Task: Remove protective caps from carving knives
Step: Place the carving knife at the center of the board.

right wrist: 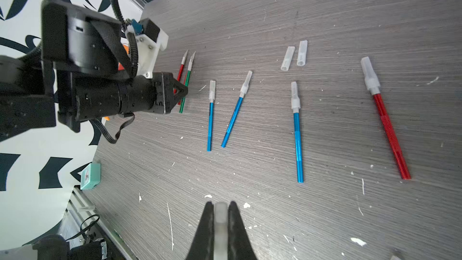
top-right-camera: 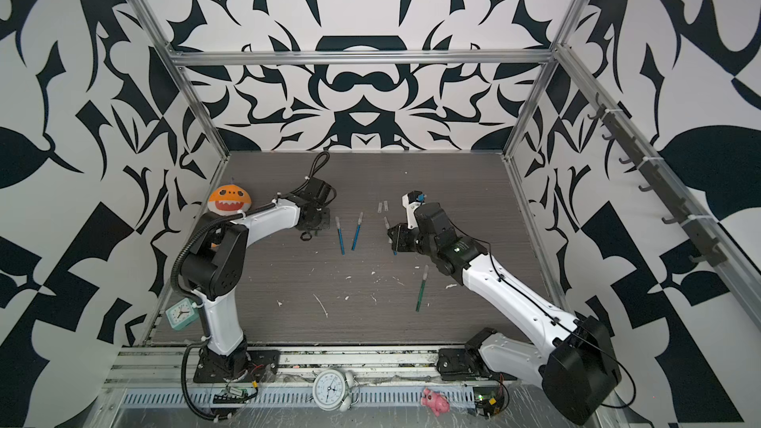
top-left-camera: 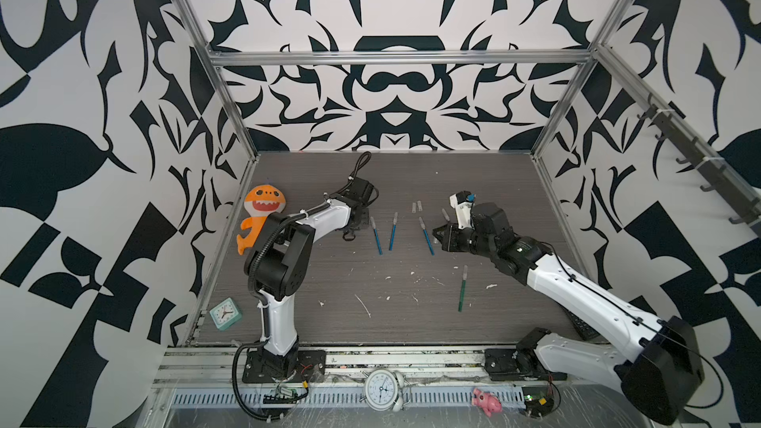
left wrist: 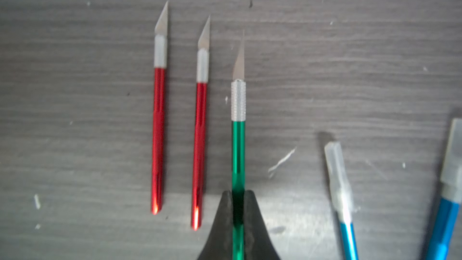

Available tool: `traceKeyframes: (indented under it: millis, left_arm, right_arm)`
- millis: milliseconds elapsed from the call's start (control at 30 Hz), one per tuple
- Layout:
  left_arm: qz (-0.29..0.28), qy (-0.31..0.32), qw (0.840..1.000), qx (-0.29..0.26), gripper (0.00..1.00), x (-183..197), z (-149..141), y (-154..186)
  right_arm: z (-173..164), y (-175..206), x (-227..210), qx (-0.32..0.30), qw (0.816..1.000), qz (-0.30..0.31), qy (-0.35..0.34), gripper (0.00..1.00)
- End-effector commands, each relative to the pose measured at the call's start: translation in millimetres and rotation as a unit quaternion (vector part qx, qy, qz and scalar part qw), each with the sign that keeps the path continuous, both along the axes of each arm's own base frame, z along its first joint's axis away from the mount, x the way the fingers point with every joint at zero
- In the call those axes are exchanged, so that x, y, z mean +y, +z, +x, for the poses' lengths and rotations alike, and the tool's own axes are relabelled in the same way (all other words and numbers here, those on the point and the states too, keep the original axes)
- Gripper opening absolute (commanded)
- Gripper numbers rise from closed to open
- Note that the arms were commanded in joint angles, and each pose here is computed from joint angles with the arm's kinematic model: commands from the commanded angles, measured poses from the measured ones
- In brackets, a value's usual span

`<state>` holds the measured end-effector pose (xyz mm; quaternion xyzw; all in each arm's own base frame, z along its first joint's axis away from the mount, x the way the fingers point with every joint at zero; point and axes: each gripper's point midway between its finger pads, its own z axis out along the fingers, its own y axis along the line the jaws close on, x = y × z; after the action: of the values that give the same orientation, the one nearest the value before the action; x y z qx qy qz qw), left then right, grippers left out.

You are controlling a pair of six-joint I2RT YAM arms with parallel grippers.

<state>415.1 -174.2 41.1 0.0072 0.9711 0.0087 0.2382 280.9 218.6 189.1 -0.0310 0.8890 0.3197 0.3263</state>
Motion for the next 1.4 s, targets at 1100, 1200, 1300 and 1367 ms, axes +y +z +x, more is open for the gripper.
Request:
traceKeyframes:
  millis: [1100, 1200, 1300, 1367]
  left_arm:
    - [0.033, -0.001, 0.999, 0.029, 0.43, 9, 20, -10]
    - [0.023, -0.002, 1.0, 0.015, 0.46, 5, 24, 7]
    - [0.007, -0.008, 1.0, -0.002, 0.47, -2, 27, 27]
    - [0.0, -0.013, 1.0, -0.015, 0.48, -7, 28, 40]
  right_arm:
    - [1, 0, 0, 0.0, 1.0, -0.007, -0.002, 0.0]
    - [2, 0, 0, -0.001, 1.0, -0.009, -0.003, 0.0]
    - [3, 0, 0, 0.001, 1.0, -0.011, -0.004, 0.0]
    - [4, 1, 1, 0.001, 1.0, -0.01, -0.004, 0.0]
